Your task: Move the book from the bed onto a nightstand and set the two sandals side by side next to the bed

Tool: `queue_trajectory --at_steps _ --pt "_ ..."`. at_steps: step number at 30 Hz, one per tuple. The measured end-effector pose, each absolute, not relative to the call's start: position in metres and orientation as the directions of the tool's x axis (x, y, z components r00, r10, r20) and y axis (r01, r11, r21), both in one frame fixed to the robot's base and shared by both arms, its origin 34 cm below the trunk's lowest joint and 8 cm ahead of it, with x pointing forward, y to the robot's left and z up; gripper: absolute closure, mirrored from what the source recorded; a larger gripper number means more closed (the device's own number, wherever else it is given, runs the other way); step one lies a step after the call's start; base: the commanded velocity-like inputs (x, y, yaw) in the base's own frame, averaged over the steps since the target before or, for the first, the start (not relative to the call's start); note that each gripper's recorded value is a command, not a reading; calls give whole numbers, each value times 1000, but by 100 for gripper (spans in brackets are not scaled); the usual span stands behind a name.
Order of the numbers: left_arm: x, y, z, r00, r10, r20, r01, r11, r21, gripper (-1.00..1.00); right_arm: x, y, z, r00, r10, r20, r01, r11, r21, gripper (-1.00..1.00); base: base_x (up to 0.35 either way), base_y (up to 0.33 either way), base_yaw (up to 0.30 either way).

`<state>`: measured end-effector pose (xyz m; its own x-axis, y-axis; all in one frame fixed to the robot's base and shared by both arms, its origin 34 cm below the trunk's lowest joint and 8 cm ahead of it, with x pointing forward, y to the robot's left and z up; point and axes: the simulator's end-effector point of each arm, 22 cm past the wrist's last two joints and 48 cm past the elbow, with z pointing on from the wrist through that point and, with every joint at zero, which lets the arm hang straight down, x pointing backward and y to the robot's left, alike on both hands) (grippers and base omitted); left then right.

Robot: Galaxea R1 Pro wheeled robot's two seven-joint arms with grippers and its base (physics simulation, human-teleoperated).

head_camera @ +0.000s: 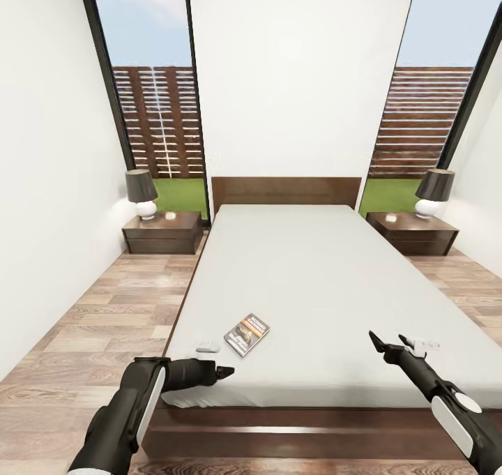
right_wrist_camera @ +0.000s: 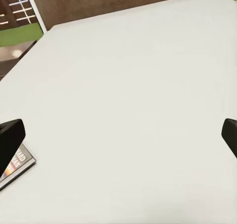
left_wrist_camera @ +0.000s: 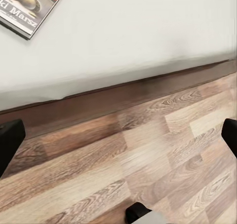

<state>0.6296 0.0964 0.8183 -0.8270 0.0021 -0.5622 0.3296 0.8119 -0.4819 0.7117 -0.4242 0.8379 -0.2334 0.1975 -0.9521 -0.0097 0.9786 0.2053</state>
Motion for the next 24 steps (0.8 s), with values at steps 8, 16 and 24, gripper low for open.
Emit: queue_trajectory --at_steps 8,16,24 --pt "708 112 892 -734 -74 -675 327 832 -447 -100 712 -427 839 -231 194 -953 -8 979 201 -100 0 0 0" --pt "741 158 885 -671 -309 -674 159 828 -538 -100 727 -415 875 -161 179 -971 -58 980 191 -100 0 0 0" --pt "743 157 882 -661 -326 -676 154 823 -547 -100 744 -376 920 -168 200 -965 -156 961 227 -100 0 0 0"
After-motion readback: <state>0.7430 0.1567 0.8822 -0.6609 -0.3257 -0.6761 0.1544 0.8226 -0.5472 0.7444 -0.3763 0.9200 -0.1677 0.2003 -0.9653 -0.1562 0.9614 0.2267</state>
